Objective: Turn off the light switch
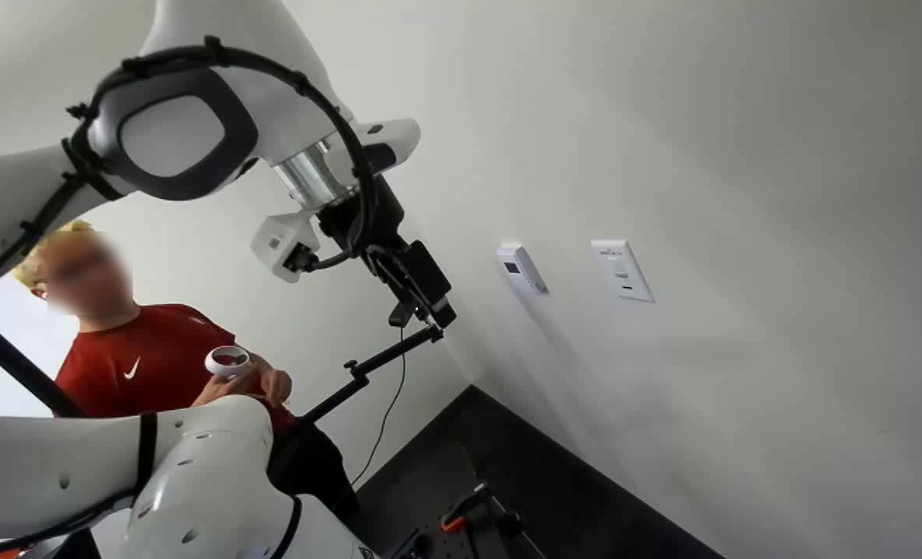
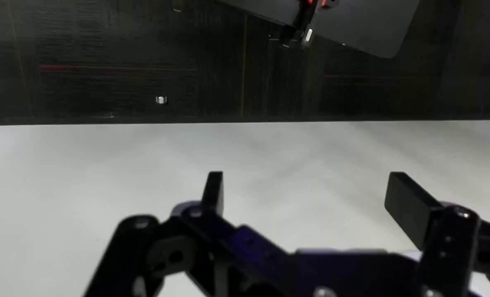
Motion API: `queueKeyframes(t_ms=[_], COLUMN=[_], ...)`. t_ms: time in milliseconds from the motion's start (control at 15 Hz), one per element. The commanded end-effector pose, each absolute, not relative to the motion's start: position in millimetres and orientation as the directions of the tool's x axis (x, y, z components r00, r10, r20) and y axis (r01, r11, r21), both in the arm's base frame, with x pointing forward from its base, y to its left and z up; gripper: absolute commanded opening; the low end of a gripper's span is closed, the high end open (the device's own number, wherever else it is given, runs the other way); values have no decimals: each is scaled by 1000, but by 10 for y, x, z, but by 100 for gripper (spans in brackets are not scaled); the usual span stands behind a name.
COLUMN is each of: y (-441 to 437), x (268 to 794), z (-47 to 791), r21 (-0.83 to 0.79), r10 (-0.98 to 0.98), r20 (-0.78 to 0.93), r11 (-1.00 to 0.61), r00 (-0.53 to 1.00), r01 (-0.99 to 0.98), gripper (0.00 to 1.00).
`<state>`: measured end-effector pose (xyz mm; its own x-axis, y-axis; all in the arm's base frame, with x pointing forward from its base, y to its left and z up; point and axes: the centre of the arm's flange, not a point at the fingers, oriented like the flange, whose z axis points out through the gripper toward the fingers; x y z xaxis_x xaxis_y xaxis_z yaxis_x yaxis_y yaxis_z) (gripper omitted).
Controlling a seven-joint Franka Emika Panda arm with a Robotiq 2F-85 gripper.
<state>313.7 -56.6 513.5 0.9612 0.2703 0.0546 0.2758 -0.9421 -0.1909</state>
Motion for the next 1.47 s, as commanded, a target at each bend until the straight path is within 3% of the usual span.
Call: queueKeyframes(t_ms=[0, 400, 733, 800, 867, 1400], y=[-566, -566, -378, -329, -277, 245], x=[3137, 3137, 3471, 3559, 3651, 4292], z=[5135, 5135, 4913, 4858, 4793, 4228], r21=[-191, -191, -107, -81, -62, 14], r10=[270, 270, 298, 297, 301, 229], r20=[55, 55, 173, 208, 239, 394], r11=[-942, -942, -942, -944, -944, -970], r00=[961, 961, 939, 932, 923, 890], r01=[276, 276, 319, 319, 323, 244], gripper=[100, 100, 100, 91, 74, 12])
